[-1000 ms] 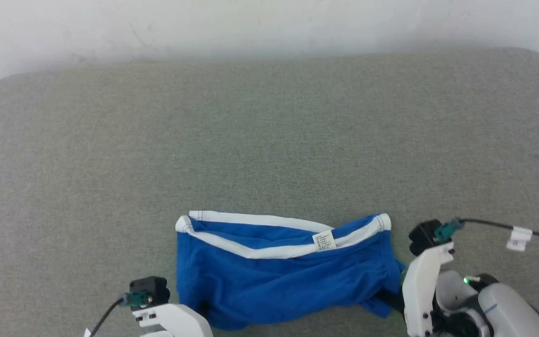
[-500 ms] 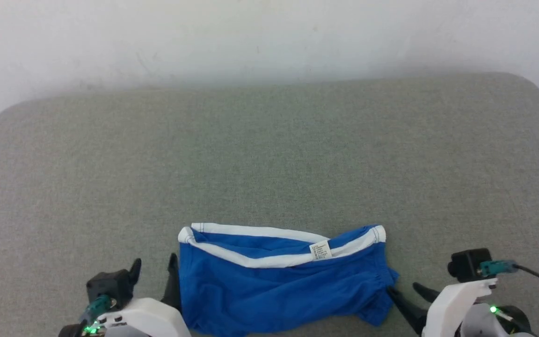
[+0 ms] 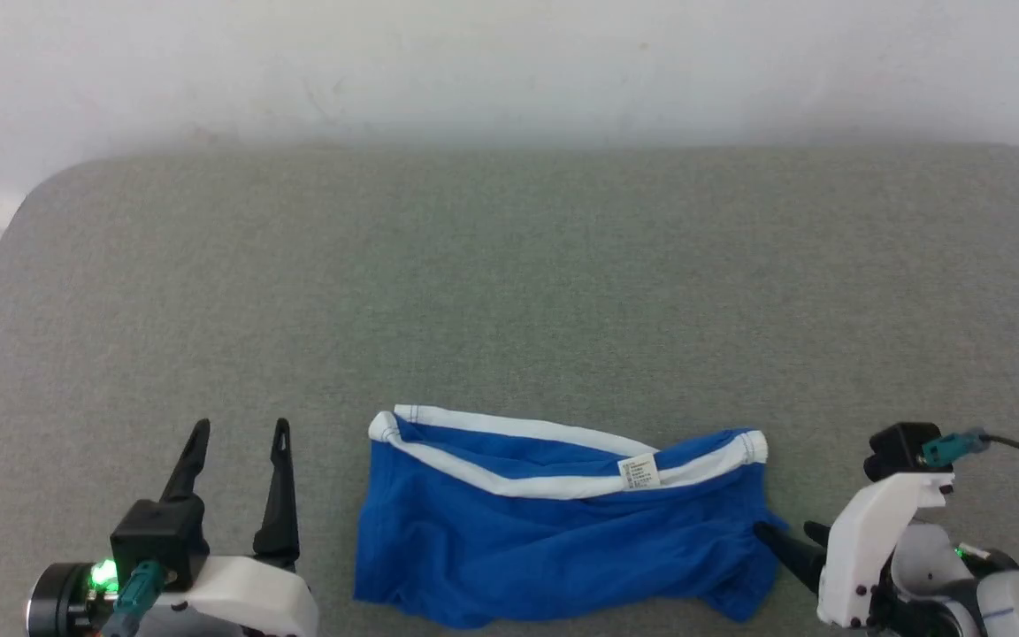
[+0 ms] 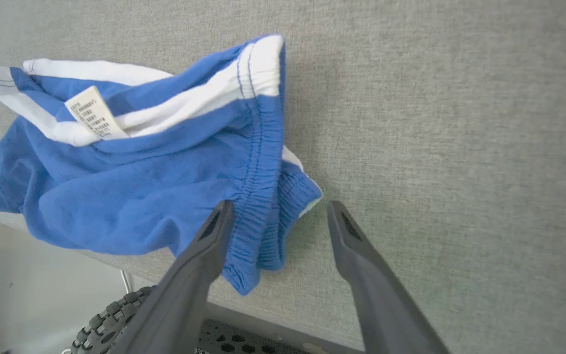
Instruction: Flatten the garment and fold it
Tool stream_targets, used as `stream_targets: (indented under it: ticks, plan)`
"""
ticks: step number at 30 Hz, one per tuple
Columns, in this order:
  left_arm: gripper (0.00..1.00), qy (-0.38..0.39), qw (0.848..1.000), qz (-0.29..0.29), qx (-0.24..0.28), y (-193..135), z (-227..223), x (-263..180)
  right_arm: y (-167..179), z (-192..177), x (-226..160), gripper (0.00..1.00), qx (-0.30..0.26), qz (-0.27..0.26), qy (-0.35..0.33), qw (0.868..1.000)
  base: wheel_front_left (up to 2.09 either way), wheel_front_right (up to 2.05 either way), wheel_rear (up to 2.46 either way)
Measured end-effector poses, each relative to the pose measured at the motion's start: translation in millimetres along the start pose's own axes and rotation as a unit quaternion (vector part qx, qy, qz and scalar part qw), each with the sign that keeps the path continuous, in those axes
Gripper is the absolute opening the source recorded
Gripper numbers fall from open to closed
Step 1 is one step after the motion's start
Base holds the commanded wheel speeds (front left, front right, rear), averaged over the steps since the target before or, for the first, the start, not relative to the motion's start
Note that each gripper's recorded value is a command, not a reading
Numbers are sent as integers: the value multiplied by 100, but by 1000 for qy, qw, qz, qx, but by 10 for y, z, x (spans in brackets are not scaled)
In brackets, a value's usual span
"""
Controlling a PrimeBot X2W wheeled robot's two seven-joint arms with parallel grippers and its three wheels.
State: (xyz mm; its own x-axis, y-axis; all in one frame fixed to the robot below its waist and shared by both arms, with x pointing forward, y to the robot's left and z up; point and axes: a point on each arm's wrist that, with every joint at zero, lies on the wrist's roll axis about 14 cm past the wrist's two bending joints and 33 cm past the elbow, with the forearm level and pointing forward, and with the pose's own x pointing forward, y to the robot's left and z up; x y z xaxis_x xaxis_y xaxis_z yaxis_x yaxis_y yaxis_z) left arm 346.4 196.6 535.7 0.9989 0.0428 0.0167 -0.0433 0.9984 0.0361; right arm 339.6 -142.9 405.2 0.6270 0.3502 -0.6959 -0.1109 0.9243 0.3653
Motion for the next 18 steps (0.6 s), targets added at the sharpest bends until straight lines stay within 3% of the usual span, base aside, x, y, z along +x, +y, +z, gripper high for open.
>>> stream_targets:
  ticks: [7,13,14,15,16,18]
  plan:
    - [100,8,1000,12,11,92,-38,55,54,-4,304,100,-1,12,60,998,0,0,0]
    - [100,20,1000,18,10,103,-118,116,112,-233,496,96,-5,23,142,990,0,0,0]
    - [100,23,1000,18,10,104,-133,117,120,-252,509,45,-8,24,152,988,0,0,0]
    - [100,24,999,18,10,103,-144,118,128,-263,517,26,-11,26,160,987,0,0,0]
    - [100,25,999,18,10,101,-146,121,131,-268,520,0,-10,28,164,986,0,0,0]
    - [100,23,1000,17,9,92,-139,129,130,-296,515,0,-8,30,171,985,0,0,0]
